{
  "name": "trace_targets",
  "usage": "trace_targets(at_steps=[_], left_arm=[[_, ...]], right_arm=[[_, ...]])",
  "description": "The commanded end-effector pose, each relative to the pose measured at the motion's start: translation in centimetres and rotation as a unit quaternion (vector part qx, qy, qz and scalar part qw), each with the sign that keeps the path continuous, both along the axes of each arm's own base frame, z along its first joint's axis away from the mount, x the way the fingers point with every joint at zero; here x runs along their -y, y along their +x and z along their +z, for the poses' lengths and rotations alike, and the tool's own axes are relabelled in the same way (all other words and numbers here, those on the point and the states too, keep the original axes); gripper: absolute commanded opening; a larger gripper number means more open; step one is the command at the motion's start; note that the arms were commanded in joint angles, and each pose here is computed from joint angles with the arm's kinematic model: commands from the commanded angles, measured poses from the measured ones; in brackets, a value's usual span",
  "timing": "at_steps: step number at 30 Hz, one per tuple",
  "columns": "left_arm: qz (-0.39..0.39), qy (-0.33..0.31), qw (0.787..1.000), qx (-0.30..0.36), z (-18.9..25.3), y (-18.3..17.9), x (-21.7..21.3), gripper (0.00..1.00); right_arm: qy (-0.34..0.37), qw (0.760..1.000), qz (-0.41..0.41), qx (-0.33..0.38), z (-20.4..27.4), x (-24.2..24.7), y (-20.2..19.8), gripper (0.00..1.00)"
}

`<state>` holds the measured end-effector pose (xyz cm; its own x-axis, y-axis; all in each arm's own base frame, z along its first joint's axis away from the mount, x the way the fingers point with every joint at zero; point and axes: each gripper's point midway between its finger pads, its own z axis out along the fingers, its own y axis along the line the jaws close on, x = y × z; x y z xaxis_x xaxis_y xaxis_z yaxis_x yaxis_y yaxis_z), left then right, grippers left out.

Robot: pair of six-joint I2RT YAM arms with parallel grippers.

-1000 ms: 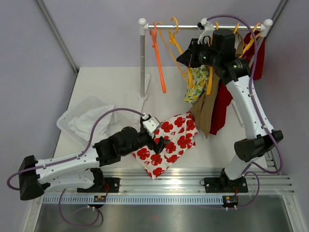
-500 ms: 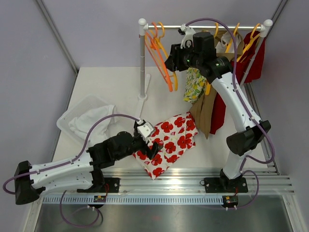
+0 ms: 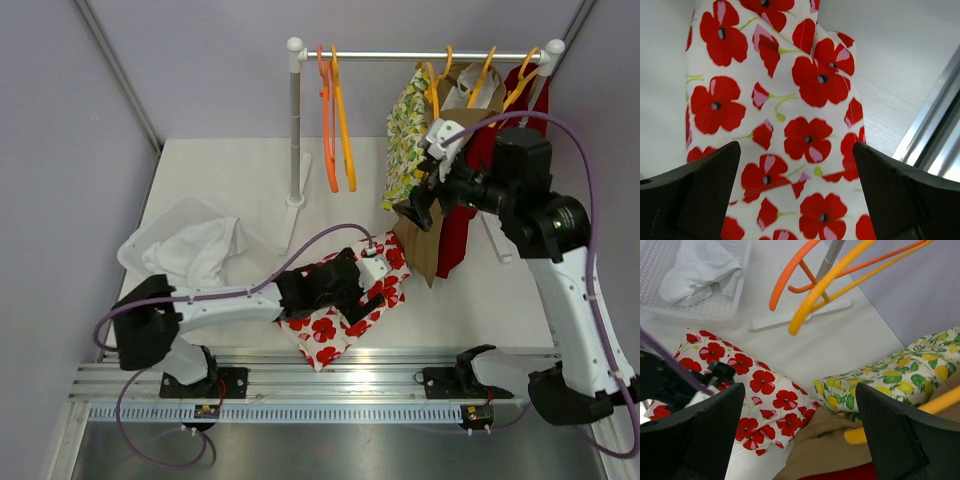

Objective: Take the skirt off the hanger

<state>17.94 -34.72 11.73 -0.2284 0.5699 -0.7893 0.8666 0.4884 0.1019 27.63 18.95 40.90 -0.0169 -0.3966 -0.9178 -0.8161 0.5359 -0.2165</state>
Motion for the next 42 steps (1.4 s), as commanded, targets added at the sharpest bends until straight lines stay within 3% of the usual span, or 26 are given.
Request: trace_targets(at_steps=[1,3,9,13,14,16,17,18,22,25,27,29,31,35,38,42], left_arm=[[0.04,0.015,0.998,-0.039,-2.0,1.0,2.4,0.99],[0.071,0.049,0.994,-0.072,-5.7,1.2,2.8,0.98],[0.134,0.062,0.98,-0.136,-9.5,2.4,4.9,0.89],[0.133,0.047,0.974,-0.176,-10.2,2.2,5.3,0.5],[0.134,0.046,0.973,-0.183,-10.4,1.9,5.0,0.31],[0.137,0.024,0.974,-0.177,-9.1,2.0,4.8,0.16],[0.145,0.026,0.974,-0.172,-9.2,1.8,3.7,0.03],[0.146,0.011,0.976,-0.164,-8.4,1.9,3.7,0.0],[0.156,-0.047,0.979,-0.122,-2.1,1.7,1.5,0.0],[0.182,-0.09,0.977,-0.069,5.4,1.4,-1.7,0.0],[0.205,-0.124,0.971,-0.024,11.0,1.2,-5.3,0.0],[0.25,-0.128,0.959,0.021,13.9,1.7,-9.3,0.0],[0.292,-0.172,0.939,0.065,18.8,2.0,-13.3,0.0],[0.413,-0.143,0.879,0.188,24.5,3.7,-22.7,0.0],[0.46,-0.124,0.845,0.241,28.2,4.6,-26.5,0.0],[0.494,-0.109,0.815,0.282,32.1,5.7,-29.3,0.0]], right_arm=[[-0.008,0.999,0.043,-0.022,-2.8,1.5,-1.5,0.99],[0.017,0.998,0.051,-0.036,-3.6,2.2,-2.5,1.0],[0.044,0.997,0.031,-0.051,-4.7,4.4,-4.0,0.99],[0.055,0.996,0.02,-0.06,-5.4,5.1,-4.4,0.99],[0.058,0.996,0.018,-0.067,-5.9,5.2,-4.4,0.99],[0.062,0.996,0.016,-0.068,-6.1,5.4,-4.6,1.0],[0.064,0.995,0.011,-0.072,-6.5,5.7,-4.4,1.0],[0.066,0.995,0.007,-0.074,-6.7,5.8,-4.4,0.99],[0.069,0.994,-0.006,-0.086,-7.6,6.2,-4.3,0.99],[0.077,0.992,-0.026,-0.093,-7.9,7.0,-4.1,0.99],[0.084,0.991,-0.03,-0.095,-8.0,7.2,-4.1,0.99],[0.091,0.991,-0.03,-0.097,-8.2,7.3,-4.0,1.0],[0.102,0.989,-0.035,-0.102,-8.2,7.7,-3.9,1.0],[0.125,0.986,-0.045,-0.105,-8.0,8.3,-3.5,0.99],[0.136,0.984,-0.051,-0.106,-7.9,8.6,-3.3,0.99],[0.14,0.983,-0.059,-0.106,-7.9,9.0,-3.1,1.0]])
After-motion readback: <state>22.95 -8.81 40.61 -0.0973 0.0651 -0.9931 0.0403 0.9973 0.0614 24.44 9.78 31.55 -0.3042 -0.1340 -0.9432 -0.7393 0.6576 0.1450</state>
